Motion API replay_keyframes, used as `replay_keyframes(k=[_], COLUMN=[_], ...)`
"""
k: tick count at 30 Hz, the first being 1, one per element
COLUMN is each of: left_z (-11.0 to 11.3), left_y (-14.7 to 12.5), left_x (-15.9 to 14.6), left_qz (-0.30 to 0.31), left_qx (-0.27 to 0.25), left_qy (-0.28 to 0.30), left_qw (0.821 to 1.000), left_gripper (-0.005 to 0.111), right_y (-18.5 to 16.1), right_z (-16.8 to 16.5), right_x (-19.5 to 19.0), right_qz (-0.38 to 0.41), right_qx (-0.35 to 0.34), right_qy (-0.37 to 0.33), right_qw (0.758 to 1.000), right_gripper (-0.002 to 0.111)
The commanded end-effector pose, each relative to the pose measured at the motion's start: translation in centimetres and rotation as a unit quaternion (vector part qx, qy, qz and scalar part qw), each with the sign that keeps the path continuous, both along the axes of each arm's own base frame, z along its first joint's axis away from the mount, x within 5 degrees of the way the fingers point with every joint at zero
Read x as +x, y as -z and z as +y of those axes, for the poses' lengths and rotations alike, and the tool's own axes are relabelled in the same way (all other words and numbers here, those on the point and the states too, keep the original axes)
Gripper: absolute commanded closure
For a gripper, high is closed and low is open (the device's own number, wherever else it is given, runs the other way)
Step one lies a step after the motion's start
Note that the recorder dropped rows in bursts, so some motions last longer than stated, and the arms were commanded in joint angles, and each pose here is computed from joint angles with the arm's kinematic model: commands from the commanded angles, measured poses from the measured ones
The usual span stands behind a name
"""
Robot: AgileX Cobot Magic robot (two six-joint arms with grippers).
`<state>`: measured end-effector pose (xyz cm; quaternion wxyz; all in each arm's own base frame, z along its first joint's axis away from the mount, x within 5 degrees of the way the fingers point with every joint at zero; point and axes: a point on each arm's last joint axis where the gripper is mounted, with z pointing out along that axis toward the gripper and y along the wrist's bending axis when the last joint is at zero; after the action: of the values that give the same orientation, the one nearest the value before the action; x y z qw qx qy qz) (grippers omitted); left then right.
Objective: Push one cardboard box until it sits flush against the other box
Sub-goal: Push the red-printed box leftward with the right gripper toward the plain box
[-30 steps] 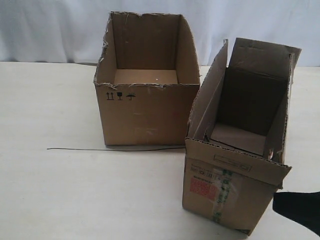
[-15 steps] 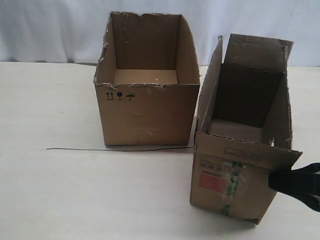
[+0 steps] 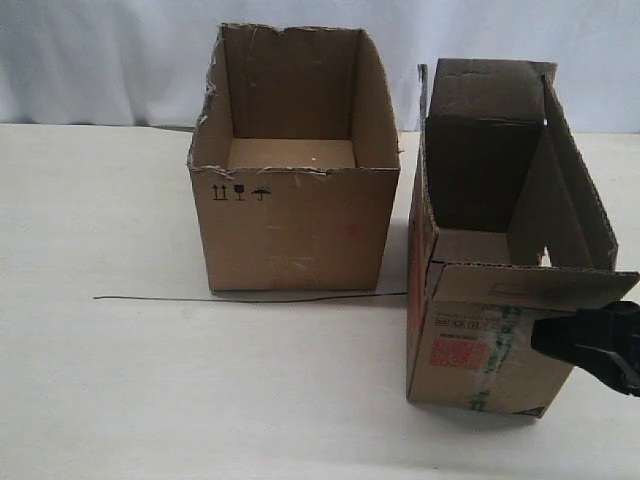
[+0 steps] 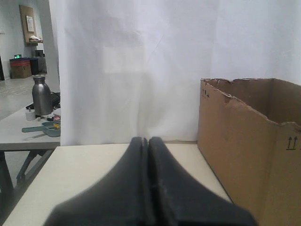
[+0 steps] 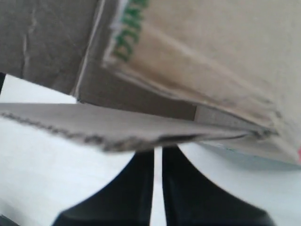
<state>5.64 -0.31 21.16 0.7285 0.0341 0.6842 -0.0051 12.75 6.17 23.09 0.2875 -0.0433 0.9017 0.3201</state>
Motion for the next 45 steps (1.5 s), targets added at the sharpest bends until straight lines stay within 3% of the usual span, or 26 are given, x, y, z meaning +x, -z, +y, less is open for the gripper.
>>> replay_keyframes(k=[1, 17, 26, 38, 42, 45], left_z=[0.0, 0.0, 0.0, 0.0, 0.0, 0.0], left_y=[0.0, 0.0, 0.0, 0.0, 0.0, 0.0], left_x=[0.0, 0.0, 0.0, 0.0, 0.0, 0.0], left_qz=[-0.005, -0.005, -0.005, -0.005, -0.005, -0.005], left_qx=[-0.003, -0.003, -0.003, -0.003, -0.003, -0.003], left_qy=[0.000, 0.000, 0.000, 0.000, 0.000, 0.000], left_qw=[1.000, 1.000, 1.000, 1.000, 1.000, 1.000], left_gripper=[0.107, 0.107, 0.107, 0.107, 0.107, 0.107], right_y=[-0.1, 1.8, -0.4, 0.7, 0.8, -1.6], right_z=[0.2, 0.9, 1.7, 3.4, 3.7, 4.3], right_x=[0.5, 3.8, 8.4, 14.5, 14.6, 12.5], right_qz=[-0.027, -0.046, -0.080, -0.050, -0.041, -0.050], right_qx=[-0.006, -0.056, -0.067, -0.080, -0.079, -0.050], right_qy=[0.011, 0.074, 0.088, 0.082, 0.066, 0.005], right_qw=[1.000, 0.995, 0.991, 0.992, 0.994, 0.997], right_gripper=[0.103, 0.103, 0.103, 0.103, 0.103, 0.103])
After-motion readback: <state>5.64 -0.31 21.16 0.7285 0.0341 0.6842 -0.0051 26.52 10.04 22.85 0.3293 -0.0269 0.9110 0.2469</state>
